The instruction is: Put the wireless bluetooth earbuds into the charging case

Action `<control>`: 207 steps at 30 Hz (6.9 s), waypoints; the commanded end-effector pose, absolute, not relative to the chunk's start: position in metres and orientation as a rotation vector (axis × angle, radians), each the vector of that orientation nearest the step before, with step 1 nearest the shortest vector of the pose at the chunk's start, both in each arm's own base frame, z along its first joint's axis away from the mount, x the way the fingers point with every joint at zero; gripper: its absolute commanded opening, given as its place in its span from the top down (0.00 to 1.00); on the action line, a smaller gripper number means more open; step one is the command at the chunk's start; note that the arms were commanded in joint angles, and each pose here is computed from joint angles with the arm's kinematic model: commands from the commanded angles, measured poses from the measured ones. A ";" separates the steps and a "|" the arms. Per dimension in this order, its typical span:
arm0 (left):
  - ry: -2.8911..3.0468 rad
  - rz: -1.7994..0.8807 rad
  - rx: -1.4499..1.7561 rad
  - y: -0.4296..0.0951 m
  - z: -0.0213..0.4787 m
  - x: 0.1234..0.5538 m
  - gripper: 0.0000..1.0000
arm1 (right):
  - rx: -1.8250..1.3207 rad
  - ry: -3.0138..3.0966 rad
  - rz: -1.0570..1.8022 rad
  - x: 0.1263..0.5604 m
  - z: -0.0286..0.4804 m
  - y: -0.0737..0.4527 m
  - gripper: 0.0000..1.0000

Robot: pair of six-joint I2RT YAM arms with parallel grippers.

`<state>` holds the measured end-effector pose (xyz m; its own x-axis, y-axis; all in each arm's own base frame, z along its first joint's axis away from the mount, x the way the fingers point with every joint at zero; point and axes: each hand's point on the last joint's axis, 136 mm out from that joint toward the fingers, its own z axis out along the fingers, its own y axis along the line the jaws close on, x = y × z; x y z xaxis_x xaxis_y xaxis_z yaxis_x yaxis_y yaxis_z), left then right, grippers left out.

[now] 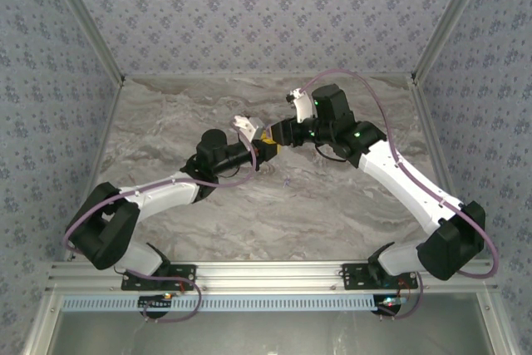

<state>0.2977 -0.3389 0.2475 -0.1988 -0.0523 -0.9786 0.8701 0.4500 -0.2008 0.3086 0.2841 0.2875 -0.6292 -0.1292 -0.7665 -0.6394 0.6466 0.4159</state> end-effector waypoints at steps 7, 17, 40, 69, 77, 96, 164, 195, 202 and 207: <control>1.438 -1.020 0.767 -0.341 0.281 0.290 0.92 | -0.655 2.115 0.958 0.302 0.300 0.292 0.63; 1.443 -1.017 0.769 -0.342 0.281 0.291 0.92 | -0.672 2.136 0.957 0.301 0.297 0.294 0.62; 1.624 -0.786 0.742 -0.312 0.263 0.301 0.93 | -0.265 2.390 0.458 0.328 0.229 0.191 0.57; 1.610 -0.721 0.774 -0.294 0.281 0.287 0.92 | -0.165 3.002 0.535 0.290 0.069 0.230 0.66; 1.606 -0.717 0.776 -0.293 0.281 0.286 0.93 | -0.100 3.062 0.458 0.293 0.052 0.239 0.67; 1.601 -0.716 0.777 -0.292 0.280 0.284 0.93 | -0.056 3.119 0.321 0.299 0.034 0.243 0.69; 1.597 -0.701 0.772 -0.288 0.286 0.283 0.93 | -0.726 3.029 0.226 0.329 0.029 0.233 0.67; 1.612 -0.704 0.766 -0.287 0.280 0.283 0.93 | -0.746 3.104 0.132 0.316 0.003 0.228 0.79; 1.667 -0.719 0.748 -0.291 0.264 0.290 0.93 | -0.620 3.069 0.348 0.323 0.017 0.238 0.80; 1.737 -0.752 0.685 -0.291 0.246 0.302 0.94 | -0.516 3.022 0.520 0.330 0.030 0.239 0.80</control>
